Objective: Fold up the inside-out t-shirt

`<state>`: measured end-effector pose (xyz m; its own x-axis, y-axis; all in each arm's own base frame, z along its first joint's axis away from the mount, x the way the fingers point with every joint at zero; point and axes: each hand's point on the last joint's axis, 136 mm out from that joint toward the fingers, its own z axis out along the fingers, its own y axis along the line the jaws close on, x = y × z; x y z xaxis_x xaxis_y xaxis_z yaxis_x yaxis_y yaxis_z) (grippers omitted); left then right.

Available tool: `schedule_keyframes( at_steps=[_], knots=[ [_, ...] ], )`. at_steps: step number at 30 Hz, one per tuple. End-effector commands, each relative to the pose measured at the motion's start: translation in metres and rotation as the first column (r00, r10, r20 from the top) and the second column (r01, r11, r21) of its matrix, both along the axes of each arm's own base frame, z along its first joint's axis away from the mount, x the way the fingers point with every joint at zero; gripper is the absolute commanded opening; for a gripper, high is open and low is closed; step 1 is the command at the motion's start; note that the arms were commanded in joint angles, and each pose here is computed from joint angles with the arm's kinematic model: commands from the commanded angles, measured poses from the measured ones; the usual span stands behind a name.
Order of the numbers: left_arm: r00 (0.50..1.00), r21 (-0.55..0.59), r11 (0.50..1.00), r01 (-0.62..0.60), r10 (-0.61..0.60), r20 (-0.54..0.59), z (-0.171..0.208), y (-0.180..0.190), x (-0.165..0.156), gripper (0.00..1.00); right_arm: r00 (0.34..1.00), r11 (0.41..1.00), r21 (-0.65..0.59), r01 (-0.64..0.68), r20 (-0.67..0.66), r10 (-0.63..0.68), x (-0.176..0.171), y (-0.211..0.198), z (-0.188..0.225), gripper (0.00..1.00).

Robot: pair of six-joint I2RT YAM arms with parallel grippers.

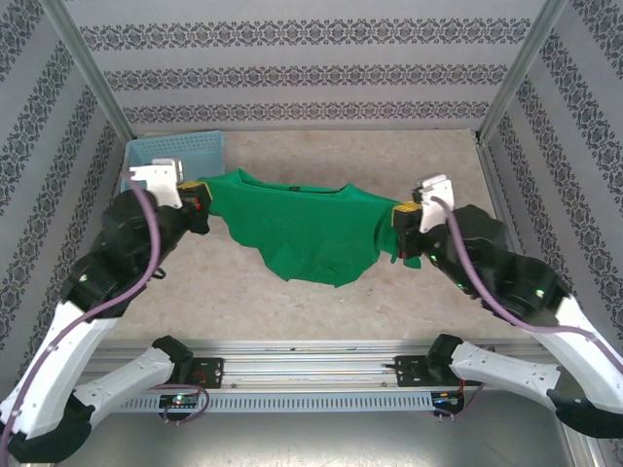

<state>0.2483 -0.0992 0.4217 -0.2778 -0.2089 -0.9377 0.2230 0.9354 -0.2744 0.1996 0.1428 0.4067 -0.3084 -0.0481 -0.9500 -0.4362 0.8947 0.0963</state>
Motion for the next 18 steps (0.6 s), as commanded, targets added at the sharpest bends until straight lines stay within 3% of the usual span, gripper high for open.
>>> schedule_keyframes(
  at_steps=[1, 8, 13, 18],
  knots=[
    [0.992, -0.021, 0.995, 0.093, -0.09, 0.092, 0.036, -0.003, -0.025, 0.0, 0.995, 0.995, 0.075, -0.071, 0.072, 0.066, -0.023, -0.011, 0.039, 0.0],
    [0.94, -0.095, 0.968, 0.231, -0.198, 0.277, 0.111, -0.002, -0.071, 0.0, 0.947, 0.931, 0.257, -0.26, 0.256, 0.194, -0.071, -0.026, 0.127, 0.0],
    [0.896, -0.123, 0.947, 0.297, -0.232, 0.38, 0.148, -0.003, -0.089, 0.0, 0.895, 0.869, 0.315, -0.38, 0.361, 0.261, -0.095, -0.027, 0.174, 0.0],
    [0.901, -0.099, 0.964, 0.247, -0.191, 0.39, 0.158, -0.007, -0.065, 0.0, 0.901, 0.912, 0.3, -0.279, 0.411, 0.14, -0.076, -0.037, 0.193, 0.0]
  ],
)
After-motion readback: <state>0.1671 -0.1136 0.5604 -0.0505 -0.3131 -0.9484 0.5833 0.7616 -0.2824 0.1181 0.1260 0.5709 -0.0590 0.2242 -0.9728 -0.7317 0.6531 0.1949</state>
